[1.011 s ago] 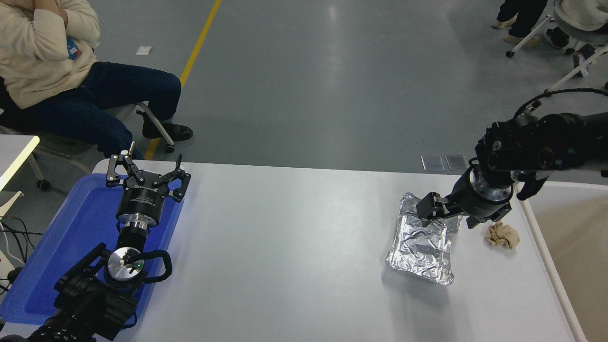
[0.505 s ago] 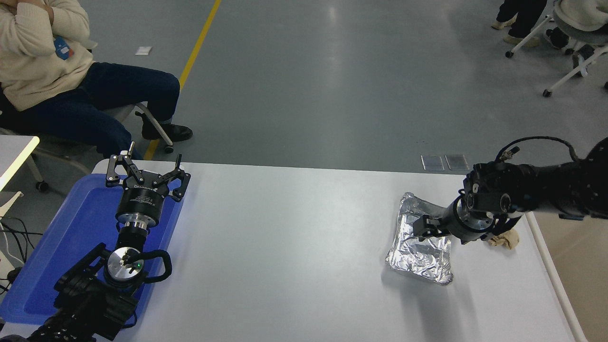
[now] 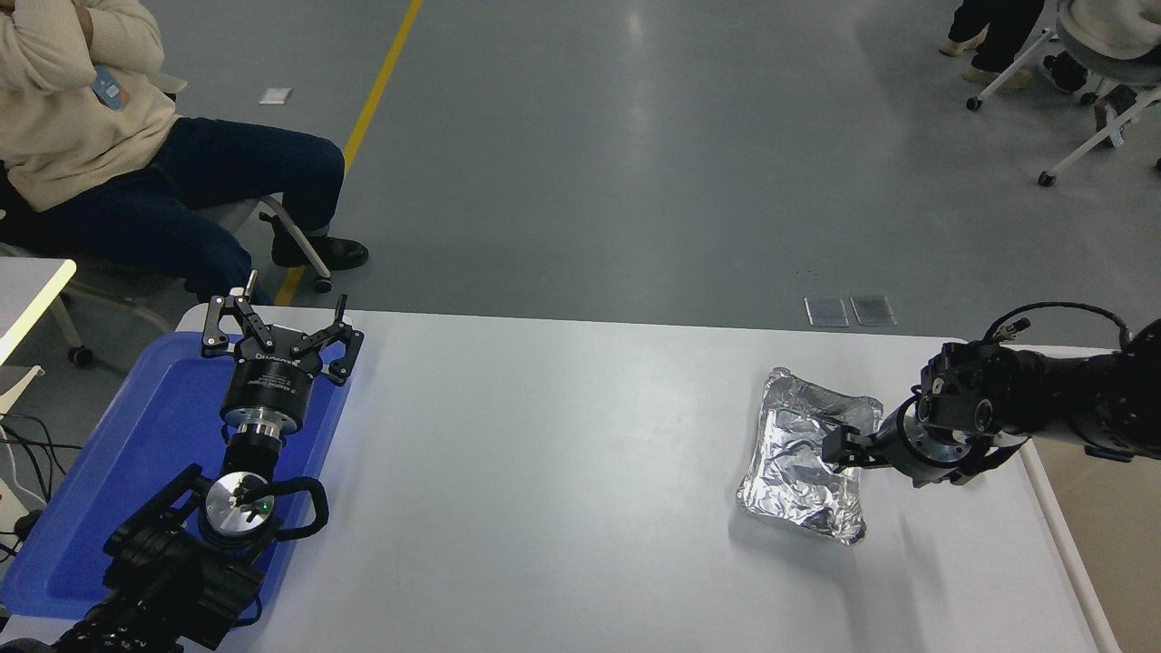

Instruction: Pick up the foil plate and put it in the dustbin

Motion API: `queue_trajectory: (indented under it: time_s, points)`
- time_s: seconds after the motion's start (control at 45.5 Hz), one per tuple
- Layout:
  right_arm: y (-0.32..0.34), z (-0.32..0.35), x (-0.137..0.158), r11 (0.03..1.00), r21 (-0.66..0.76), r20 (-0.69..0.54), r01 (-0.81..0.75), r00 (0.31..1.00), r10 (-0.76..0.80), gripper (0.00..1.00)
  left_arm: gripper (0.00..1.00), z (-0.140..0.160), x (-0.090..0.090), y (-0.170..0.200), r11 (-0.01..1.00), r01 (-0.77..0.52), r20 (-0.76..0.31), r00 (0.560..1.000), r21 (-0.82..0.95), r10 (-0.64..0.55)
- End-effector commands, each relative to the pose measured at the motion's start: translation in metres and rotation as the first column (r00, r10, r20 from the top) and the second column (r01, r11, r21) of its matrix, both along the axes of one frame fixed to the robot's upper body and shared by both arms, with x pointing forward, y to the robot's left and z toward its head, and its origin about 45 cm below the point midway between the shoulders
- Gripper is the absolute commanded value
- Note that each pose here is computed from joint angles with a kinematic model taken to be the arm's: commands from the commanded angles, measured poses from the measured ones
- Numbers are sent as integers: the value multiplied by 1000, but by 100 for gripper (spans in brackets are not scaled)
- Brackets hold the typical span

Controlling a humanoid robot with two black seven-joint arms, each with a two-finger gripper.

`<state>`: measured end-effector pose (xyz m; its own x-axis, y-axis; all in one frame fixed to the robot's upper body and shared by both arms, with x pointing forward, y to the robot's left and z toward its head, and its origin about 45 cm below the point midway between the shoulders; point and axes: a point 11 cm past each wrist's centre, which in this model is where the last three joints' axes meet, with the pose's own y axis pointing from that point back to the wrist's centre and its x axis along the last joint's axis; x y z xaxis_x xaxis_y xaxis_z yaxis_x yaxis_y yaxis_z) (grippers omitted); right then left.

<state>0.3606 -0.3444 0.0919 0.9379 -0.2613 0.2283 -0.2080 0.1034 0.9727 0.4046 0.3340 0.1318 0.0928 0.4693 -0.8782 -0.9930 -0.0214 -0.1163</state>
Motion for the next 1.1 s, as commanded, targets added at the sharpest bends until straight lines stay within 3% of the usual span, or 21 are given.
queue_trajectory:
  time_s: [0.0,0.11,0.286,0.374,0.857,0.901,0.989,1.077]
  points:
    - [-1,-8,-5,999,14,9,48,999,-48,98,100,0,0,0,1000,1,0,1000,1,-1]
    - [8,-9,-1,997,48,36,61,997,-63,95,100,0,0,0,1000,0,0,1000,0,0]
    - [16,-15,-5,995,74,28,68,997,-70,68,100,0,0,0,1000,0,1,1000,0,0]
    - [15,-16,-4,995,72,37,69,997,-72,61,100,0,0,0,1000,0,-1,1000,0,0]
    - [18,-23,-11,997,61,37,50,998,-52,39,100,0,0,0,1000,0,-1,1000,0,0]
    - [20,-23,-12,997,64,32,49,998,-51,31,100,0,0,0,1000,0,1,1000,0,0]
    - [21,-26,-17,997,68,9,42,999,-43,3,100,0,0,0,1000,0,-1,1000,0,0]
    - [21,-26,-19,997,65,-6,30,1000,-30,0,100,0,0,0,1000,0,0,1000,0,0]
